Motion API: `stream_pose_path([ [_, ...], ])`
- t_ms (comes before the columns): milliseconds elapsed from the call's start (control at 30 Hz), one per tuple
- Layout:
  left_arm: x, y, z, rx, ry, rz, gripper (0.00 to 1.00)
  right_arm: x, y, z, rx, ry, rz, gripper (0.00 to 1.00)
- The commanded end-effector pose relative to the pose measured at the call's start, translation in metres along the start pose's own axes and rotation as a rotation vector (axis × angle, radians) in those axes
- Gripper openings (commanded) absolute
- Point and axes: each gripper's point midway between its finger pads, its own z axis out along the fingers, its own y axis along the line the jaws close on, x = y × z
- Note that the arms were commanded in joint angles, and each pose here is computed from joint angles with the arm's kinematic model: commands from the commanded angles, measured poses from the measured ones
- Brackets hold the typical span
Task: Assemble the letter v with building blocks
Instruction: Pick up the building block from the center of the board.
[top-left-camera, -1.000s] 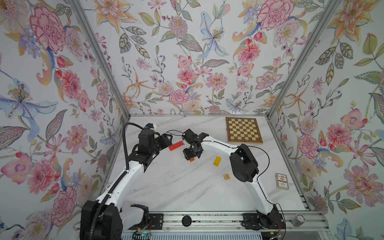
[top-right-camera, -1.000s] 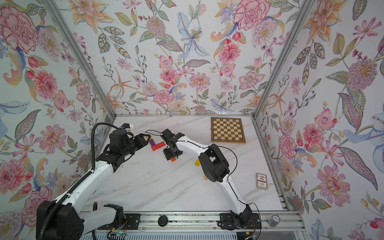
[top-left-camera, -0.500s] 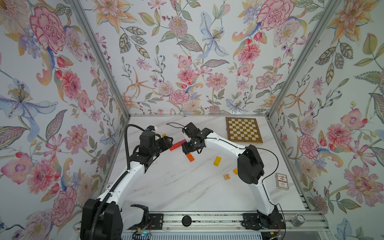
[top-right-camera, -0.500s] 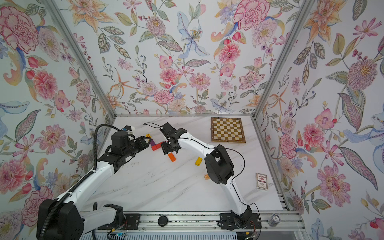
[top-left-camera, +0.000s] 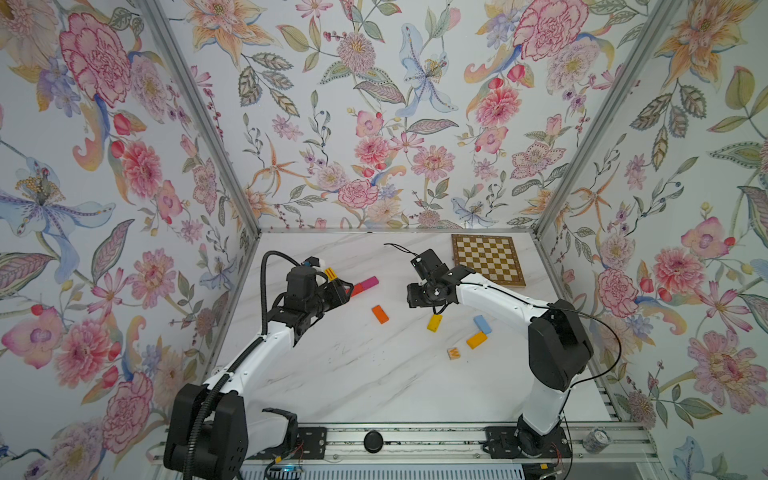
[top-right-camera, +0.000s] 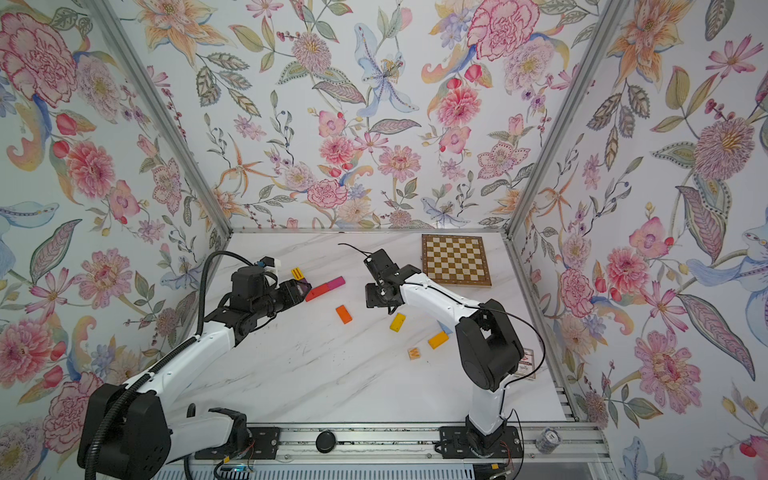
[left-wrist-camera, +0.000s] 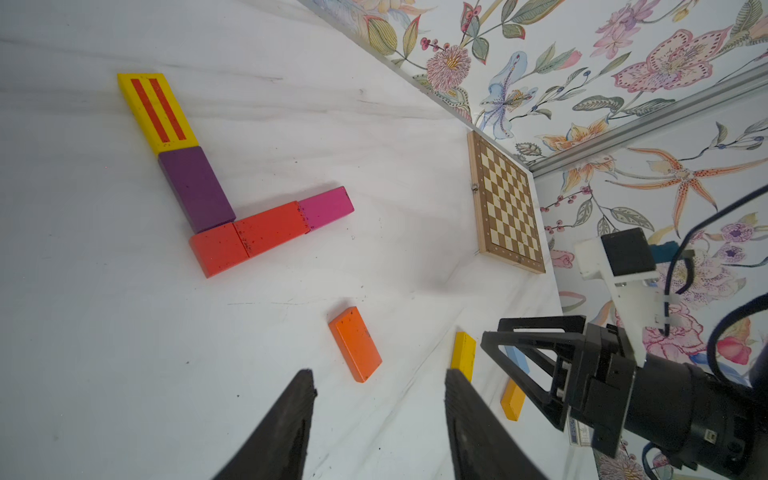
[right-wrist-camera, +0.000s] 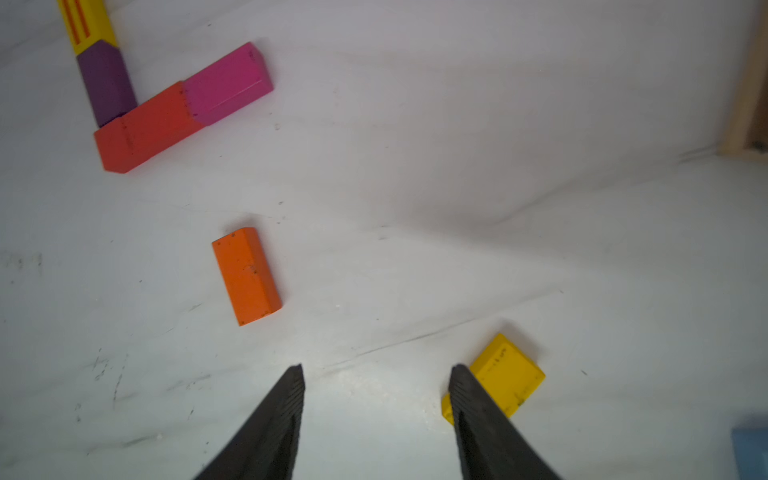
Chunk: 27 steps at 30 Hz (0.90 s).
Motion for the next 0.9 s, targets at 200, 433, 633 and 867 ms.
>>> stream_pose_path([
  [200, 0.010, -0.002, 0.012, 0.016, 0.045, 0.031, 0.54, 0.013, -0.051, 0.018, 0.144, -0.027, 0.202, 0.58],
  [433, 0.012, 0.000, 0.016, 0.008, 0.056, 0.032, 0.53, 0.034, -0.060, 0.031, 0.188, 0.016, 0.251, 0.57],
  [633, 0.012, 0.001, 0.019, 0.003, 0.070, 0.033, 0.53, 0.050, -0.056, 0.038, 0.190, 0.052, 0.264, 0.58],
  [867, 0.014, -0.001, 0.023, 0.003, 0.079, 0.035, 0.53, 0.067, -0.054, 0.044, 0.193, 0.095, 0.276, 0.58],
])
